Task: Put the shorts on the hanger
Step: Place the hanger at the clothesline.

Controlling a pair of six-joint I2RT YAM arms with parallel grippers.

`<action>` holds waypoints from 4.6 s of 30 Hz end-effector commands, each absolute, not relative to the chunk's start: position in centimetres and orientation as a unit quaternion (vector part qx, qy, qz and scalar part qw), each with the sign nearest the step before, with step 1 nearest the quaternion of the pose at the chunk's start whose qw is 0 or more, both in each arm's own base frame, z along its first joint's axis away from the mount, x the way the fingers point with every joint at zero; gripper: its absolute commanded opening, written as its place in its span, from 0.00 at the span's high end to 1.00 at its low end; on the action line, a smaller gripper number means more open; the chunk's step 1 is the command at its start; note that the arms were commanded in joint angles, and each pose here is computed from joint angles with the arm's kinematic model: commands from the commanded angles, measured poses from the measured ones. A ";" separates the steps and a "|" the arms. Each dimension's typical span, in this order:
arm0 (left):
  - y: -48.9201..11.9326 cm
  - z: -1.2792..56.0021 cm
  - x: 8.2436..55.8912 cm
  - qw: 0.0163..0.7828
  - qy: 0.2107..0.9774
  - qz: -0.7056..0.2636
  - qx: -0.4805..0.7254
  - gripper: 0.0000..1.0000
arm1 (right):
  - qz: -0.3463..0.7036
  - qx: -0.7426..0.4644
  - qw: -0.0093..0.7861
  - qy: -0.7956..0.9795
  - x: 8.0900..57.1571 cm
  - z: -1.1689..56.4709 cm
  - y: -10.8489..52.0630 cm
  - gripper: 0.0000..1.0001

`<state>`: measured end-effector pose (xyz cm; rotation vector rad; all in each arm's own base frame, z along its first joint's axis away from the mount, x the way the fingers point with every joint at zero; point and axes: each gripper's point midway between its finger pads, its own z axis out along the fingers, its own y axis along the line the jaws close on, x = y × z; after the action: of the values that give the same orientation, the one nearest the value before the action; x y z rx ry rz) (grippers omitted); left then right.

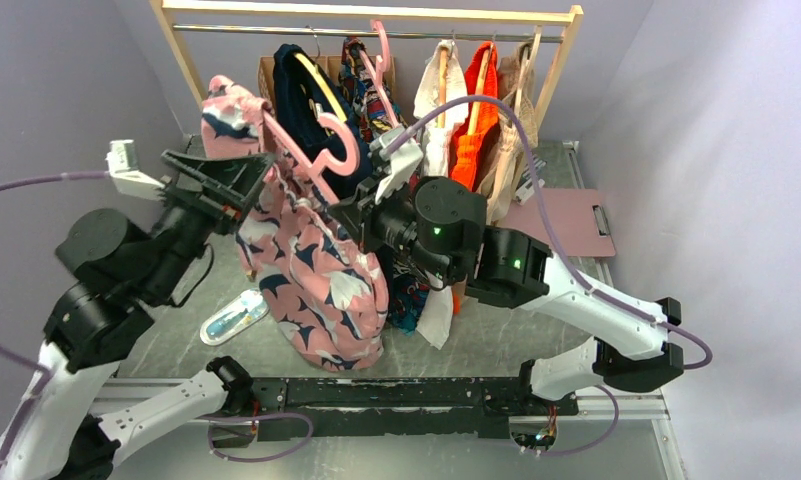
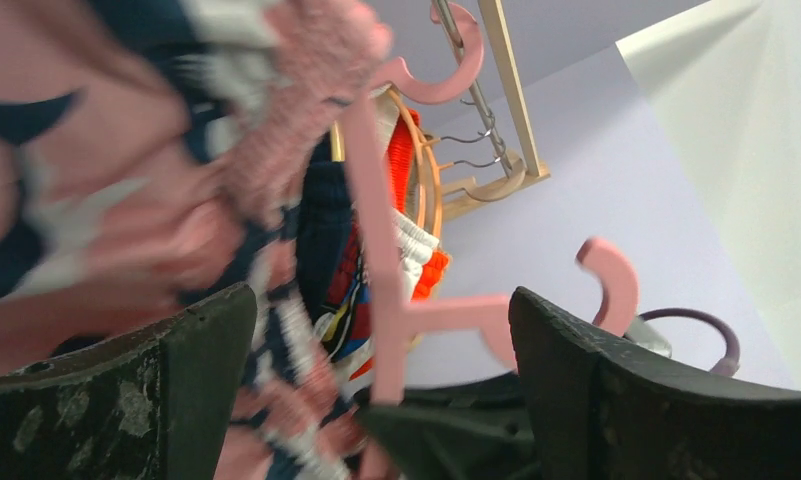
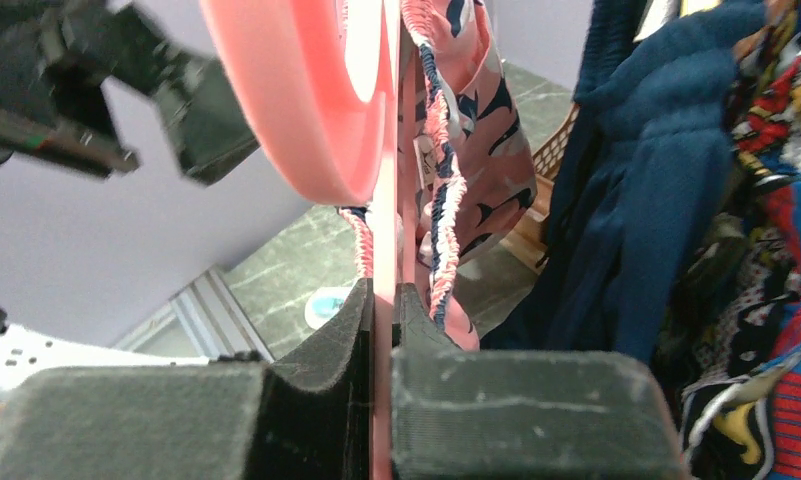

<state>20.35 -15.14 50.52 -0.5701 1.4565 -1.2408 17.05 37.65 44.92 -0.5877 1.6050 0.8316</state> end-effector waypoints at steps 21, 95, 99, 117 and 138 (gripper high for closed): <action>-1.5 40.7 13.8 0.597 0.656 -0.336 -0.318 0.00 | 0.289 -0.102 0.640 0.704 22.5 49.9 38.8 1.00; -12.2 43.6 21.8 0.774 0.597 -0.156 0.144 0.01 | 0.316 0.068 0.662 0.677 33.1 48.7 44.5 1.00; -12.4 42.9 22.5 0.776 0.594 -0.122 0.174 0.00 | 0.329 0.076 0.654 0.677 32.7 48.9 44.5 1.00; -11.9 42.0 25.4 0.793 0.574 -0.009 0.203 0.22 | 0.353 0.069 0.638 0.681 30.6 48.6 46.0 1.00; -10.8 42.1 26.4 0.784 0.593 0.030 0.179 0.93 | 0.373 0.053 0.632 0.677 29.2 48.7 46.7 1.00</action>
<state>26.90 -11.90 39.72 0.4414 1.3316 0.0547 31.20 47.55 45.26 0.1527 1.6004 0.7620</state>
